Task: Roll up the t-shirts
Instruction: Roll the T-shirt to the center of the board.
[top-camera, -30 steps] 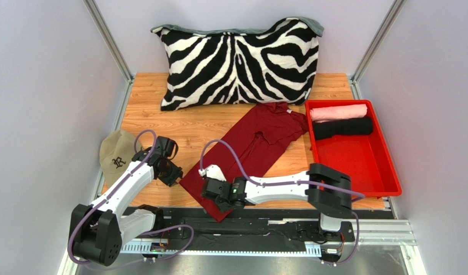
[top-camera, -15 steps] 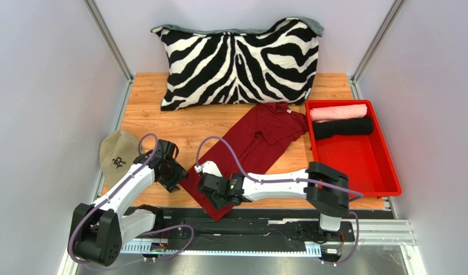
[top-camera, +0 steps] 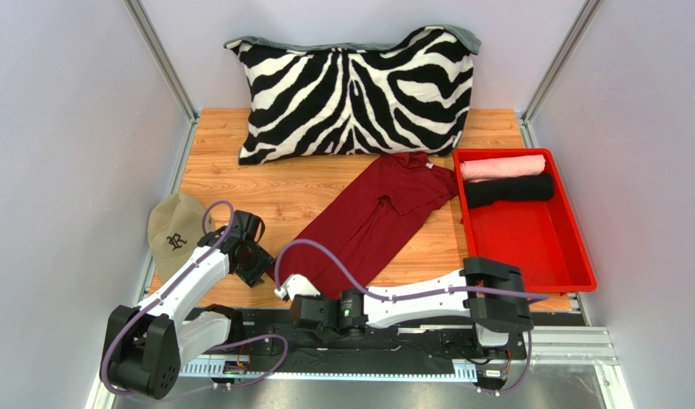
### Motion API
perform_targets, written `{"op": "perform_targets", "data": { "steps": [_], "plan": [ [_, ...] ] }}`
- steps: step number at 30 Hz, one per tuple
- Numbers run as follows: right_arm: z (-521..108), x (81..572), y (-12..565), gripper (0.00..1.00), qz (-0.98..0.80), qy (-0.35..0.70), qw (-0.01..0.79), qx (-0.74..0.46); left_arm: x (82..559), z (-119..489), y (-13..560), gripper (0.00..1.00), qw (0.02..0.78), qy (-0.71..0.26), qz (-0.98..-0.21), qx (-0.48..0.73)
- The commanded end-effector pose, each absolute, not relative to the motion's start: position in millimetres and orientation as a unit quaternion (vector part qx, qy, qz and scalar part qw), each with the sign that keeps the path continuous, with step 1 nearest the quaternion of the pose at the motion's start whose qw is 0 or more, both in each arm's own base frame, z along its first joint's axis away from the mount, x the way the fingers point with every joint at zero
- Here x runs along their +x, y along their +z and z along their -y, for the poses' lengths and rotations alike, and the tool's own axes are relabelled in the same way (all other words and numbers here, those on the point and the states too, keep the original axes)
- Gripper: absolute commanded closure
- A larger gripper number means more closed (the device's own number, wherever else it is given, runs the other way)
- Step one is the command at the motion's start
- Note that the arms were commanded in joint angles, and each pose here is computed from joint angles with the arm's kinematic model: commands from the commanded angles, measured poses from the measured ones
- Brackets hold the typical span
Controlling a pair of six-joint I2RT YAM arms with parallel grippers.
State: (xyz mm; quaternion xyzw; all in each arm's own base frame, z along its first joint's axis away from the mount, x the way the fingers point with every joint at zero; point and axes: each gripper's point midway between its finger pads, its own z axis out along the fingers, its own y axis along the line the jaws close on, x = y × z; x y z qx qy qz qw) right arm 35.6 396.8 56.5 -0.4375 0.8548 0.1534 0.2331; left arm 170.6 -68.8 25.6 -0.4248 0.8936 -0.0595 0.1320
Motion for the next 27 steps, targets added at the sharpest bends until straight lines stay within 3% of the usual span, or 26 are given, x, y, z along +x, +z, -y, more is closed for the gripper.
{"op": "perform_targets", "data": {
  "steps": [1, 8, 15, 18, 21, 27],
  "plan": [
    [-405, 30, 50, 0.50, -0.841, 0.133, 0.246, -0.463, 183, 63, 33, 0.50, 0.157, -0.053, -0.892, -0.421],
    [-402, 36, 40, 0.50, -0.840, 0.096, 0.259, -0.467, 187, 66, 29, 0.60, 0.155, -0.056, -0.894, -0.417],
    [-405, 44, 47, 0.59, -0.835, 0.087, 0.281, -0.466, 194, 65, 31, 0.75, 0.164, -0.050, -0.897, -0.406],
    [-409, 44, 45, 0.70, -0.833, 0.087, 0.280, -0.469, 196, 65, 32, 0.92, 0.167, -0.047, -0.900, -0.400],
    [-409, 45, 48, 0.85, -0.832, 0.085, 0.284, -0.469, 198, 65, 35, 1.00, 0.172, -0.047, -0.902, -0.393],
    [-406, 58, 66, 0.94, -0.831, 0.089, 0.298, -0.462, 208, 75, 53, 1.00, 0.188, -0.058, -0.908, -0.371]
  ]
}}
